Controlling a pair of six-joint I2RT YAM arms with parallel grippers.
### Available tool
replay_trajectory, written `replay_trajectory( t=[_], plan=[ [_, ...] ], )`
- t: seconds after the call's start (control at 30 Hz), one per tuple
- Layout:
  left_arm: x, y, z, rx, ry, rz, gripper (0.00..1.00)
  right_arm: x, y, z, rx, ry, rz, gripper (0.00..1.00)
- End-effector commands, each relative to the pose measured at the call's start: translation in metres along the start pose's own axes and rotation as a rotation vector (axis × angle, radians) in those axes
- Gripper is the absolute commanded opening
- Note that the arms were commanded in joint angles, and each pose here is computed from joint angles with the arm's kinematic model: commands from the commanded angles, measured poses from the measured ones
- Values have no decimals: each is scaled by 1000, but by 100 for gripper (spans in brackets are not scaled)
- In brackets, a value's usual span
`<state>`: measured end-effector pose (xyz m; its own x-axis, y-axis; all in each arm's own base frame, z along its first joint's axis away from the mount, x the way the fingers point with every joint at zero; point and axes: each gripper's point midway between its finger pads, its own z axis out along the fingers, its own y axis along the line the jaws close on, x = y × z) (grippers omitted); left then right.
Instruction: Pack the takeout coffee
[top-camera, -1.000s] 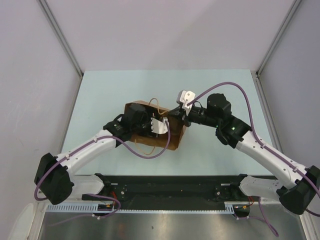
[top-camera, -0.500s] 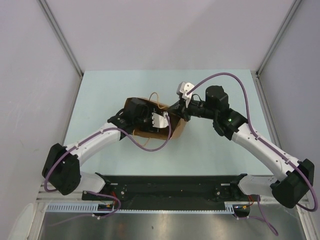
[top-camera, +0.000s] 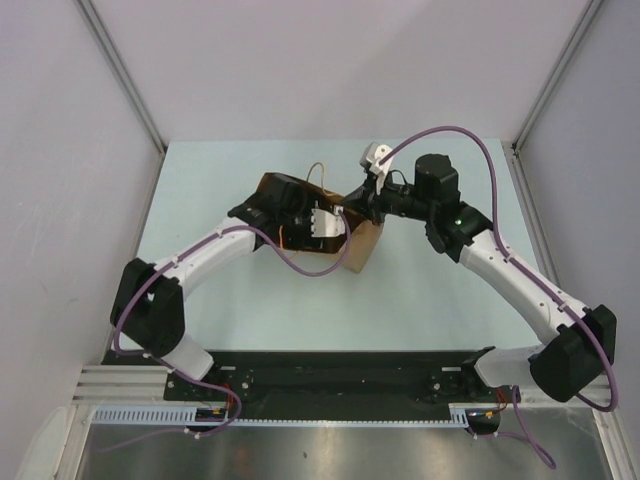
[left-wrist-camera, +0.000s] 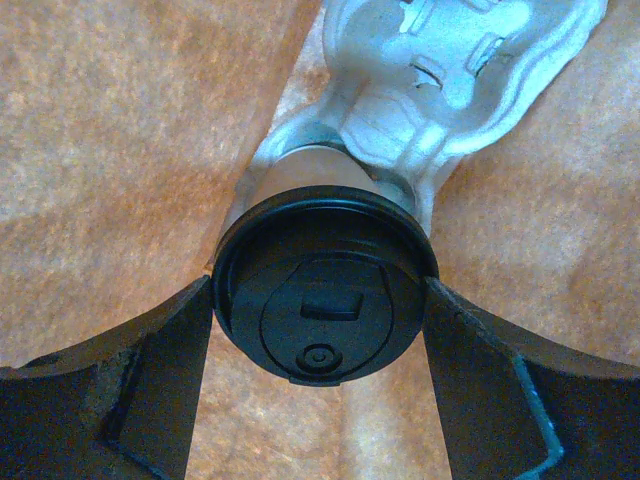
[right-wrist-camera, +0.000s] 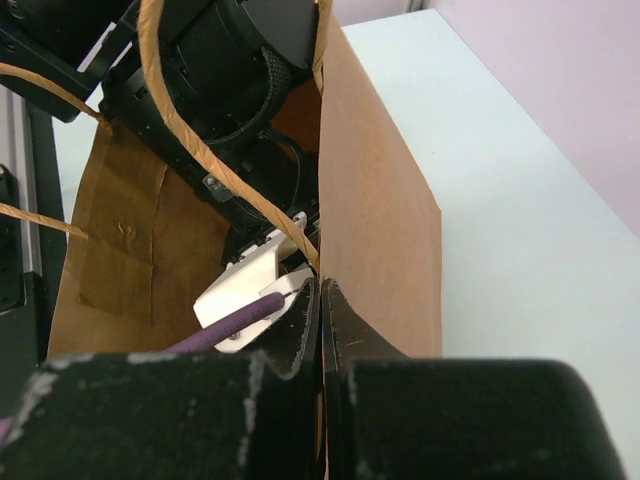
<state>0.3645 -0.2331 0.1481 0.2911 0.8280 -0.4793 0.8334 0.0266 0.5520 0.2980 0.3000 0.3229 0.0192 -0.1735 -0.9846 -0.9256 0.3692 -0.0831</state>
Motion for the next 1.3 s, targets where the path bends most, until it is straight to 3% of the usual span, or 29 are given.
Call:
replay_trajectory(
  t=[0.0,0.63,1.27],
  plan=[
    [10,-11,7,132,33,-41,0,-16,-3,2,-46,-42,64,0],
    [47,-18,46,383,187,-130,0,32,-90,4,213,73,315,0],
    [75,-34,81,470,218,-179,2,49,-103,7,253,163,385,0]
  ],
)
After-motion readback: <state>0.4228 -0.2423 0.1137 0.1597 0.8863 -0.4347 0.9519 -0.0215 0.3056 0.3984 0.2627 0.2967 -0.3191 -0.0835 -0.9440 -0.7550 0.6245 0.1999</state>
